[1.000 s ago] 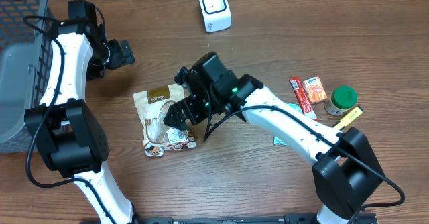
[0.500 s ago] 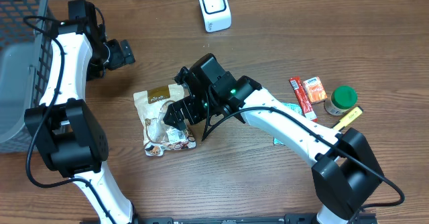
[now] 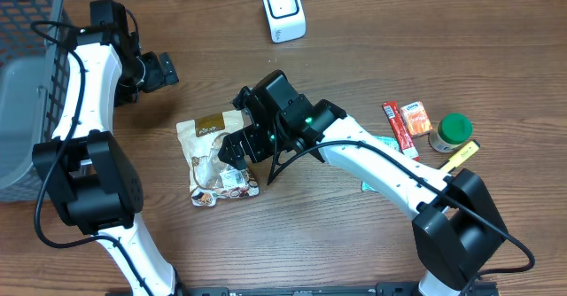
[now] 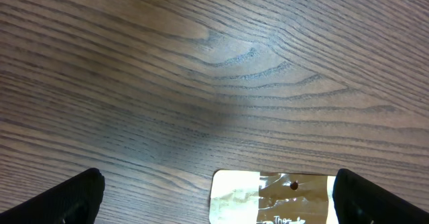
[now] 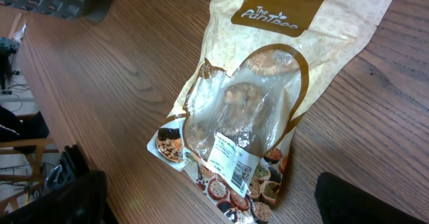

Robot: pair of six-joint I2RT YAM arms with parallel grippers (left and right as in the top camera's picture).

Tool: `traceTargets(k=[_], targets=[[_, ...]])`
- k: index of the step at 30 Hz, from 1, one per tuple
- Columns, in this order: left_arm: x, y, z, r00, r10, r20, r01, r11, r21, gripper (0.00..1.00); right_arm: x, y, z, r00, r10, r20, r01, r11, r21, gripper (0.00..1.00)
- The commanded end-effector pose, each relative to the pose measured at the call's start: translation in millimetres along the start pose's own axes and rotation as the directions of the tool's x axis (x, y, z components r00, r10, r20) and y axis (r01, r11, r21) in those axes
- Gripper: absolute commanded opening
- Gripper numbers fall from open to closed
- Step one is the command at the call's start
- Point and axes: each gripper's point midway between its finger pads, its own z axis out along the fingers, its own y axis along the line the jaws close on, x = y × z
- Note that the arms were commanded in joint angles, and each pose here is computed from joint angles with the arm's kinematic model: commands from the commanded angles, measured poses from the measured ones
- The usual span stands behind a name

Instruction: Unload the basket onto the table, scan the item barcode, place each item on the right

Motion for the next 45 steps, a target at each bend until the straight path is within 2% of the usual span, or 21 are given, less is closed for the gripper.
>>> traceTargets(k=[1, 14, 18, 21, 23, 24, 27, 29, 40, 45], targets=[[-10, -5, -23, 0.998, 0.017, 0.061, -0.018, 1.000, 0.012, 1.00, -6, -1, -3, 1.000, 0.002, 0.019, -0.003, 1.000, 0.004, 1.00], [-10, -5, -23, 0.998, 0.017, 0.061, -0.018, 1.000, 0.012, 1.00, -5, -2, -7, 0.999, 0.051, 0.001, -0.051, 0.999, -0.018, 1.00], [-10, -5, -23, 0.998, 0.017, 0.061, -0.018, 1.000, 0.012, 1.00, -24, -35, -20, 0.944, 0.311, 0.106, -0.322, 0.941, 0.106, 1.00], [-10, -5, -23, 0.998, 0.018, 0.061, -0.018, 1.000, 0.012, 1.00, -32, -67, -34, 0.845, 0.491, 0.214, -0.528, 0.830, 0.179, 1.00], [-10, -5, -23, 0.998, 0.017, 0.061, -0.018, 1.000, 0.012, 1.00, -24, -98, -46, 0.713, 0.630, 0.308, -0.699, 0.674, 0.237, 1.00], [-10, -5, -23, 0.998, 0.018, 0.061, -0.018, 1.000, 0.012, 1.00, -16, -115, -55, 0.627, 0.687, 0.368, -0.779, 0.568, 0.267, 1.00], [-10, -5, -23, 0.998, 0.017, 0.061, -0.018, 1.000, 0.012, 1.00, 4, -151, -77, 0.450, 0.734, 0.508, -0.891, 0.333, 0.309, 1.00], [-10, -5, -23, 0.998, 0.017, 0.061, -0.018, 1.000, 0.012, 1.00, 13, -161, -85, 0.401, 0.745, 0.533, -0.911, 0.263, 0.318, 1.00], [-10, -5, -23, 0.998, 0.018, 0.061, -0.018, 1.000, 0.012, 1.00, 15, -169, -91, 0.382, 0.749, 0.541, -0.918, 0.238, 0.318, 1.00], [-10, -5, -23, 0.998, 0.017, 0.061, -0.018, 1.000, 0.012, 1.00, 15, -149, -76, 0.367, 0.824, 0.433, -0.924, 0.266, 0.275, 1.00]])
